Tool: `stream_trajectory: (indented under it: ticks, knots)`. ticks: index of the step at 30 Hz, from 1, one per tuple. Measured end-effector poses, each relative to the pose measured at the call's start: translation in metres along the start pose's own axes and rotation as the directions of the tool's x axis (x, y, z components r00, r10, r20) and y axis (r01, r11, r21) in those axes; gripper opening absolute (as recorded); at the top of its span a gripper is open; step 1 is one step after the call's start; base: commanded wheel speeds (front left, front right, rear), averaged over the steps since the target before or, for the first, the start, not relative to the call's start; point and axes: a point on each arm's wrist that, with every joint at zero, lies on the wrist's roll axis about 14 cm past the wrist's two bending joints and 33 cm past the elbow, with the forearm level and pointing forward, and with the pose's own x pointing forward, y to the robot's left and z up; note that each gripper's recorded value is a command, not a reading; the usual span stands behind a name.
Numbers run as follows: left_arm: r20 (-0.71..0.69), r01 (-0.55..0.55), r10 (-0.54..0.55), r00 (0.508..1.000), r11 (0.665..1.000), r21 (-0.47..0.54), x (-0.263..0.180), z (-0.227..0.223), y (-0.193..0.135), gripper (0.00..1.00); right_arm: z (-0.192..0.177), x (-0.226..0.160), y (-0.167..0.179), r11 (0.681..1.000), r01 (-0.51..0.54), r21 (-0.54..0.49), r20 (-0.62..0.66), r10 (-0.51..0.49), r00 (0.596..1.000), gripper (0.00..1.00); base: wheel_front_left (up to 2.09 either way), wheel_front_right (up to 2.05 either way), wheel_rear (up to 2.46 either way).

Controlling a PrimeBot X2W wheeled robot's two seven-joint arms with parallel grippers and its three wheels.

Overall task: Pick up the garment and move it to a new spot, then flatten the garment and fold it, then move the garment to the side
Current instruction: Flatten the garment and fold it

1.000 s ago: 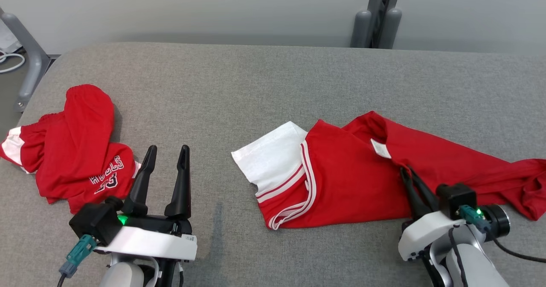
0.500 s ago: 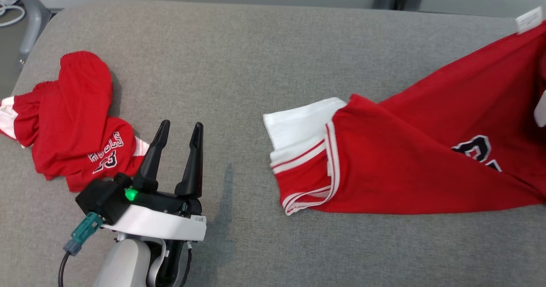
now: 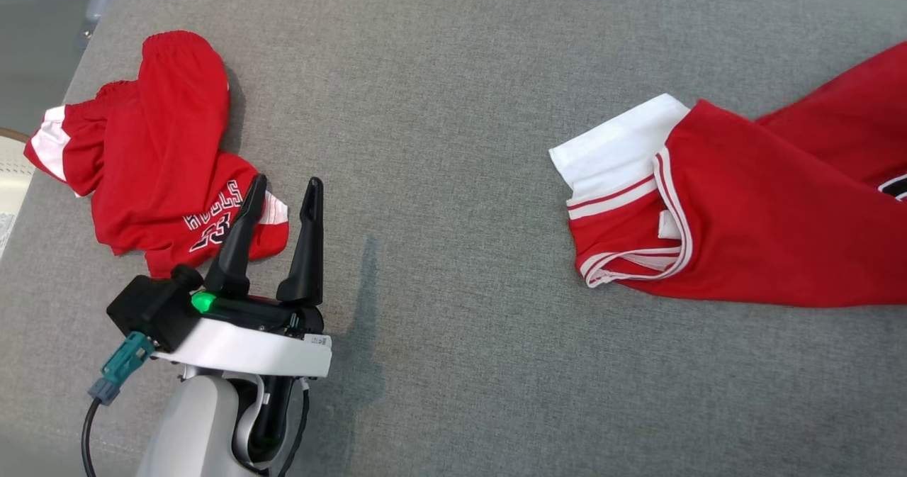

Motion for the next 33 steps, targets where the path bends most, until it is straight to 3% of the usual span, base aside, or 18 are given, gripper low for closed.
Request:
stream_trajectory:
  ticks: [4, 12, 19, 22, 28, 33]
  knots:
    - [0.009, 0.022, -0.022, 1.000, 1.000, -0.008, 0.004, 0.002, -0.007, 1.00, -0.009, -0.007, 0.017, 0.999, -0.033, -0.013, -0.008, 0.033, 0.999, 1.00, 0.00, 0.00, 0.00]
    - [0.055, 0.079, -0.077, 0.996, 0.997, -0.027, 0.004, 0.017, -0.027, 1.00, 0.015, -0.039, 0.073, 0.986, -0.164, -0.006, 0.133, 0.164, 0.978, 1.00, 0.00, 0.00, 0.00]
    - [0.088, 0.080, -0.076, 0.993, 0.996, -0.041, -0.011, 0.030, -0.033, 1.00, 0.053, -0.093, 0.125, 0.952, -0.304, 0.030, 0.286, 0.283, 0.915, 1.00, 0.00, 0.00, 0.00]
    - [0.103, 0.093, -0.088, 0.991, 0.995, -0.044, -0.013, 0.035, -0.038, 1.00, 0.070, -0.119, 0.130, 0.941, -0.332, 0.062, 0.363, 0.289, 0.886, 1.00, 0.00, 0.00, 0.00]
    - [0.119, 0.126, -0.120, 0.986, 0.991, -0.046, -0.018, 0.040, -0.051, 1.00, 0.053, -0.165, 0.142, 0.930, -0.360, 0.069, 0.367, 0.312, 0.876, 1.00, 0.00, 0.00, 0.00]
    - [0.109, 0.138, -0.132, 0.985, 0.989, -0.048, -0.023, 0.037, -0.057, 1.00, 0.036, -0.179, 0.146, 0.930, -0.361, 0.073, 0.337, 0.318, 0.886, 1.00, 0.00, 0.00, 0.00]
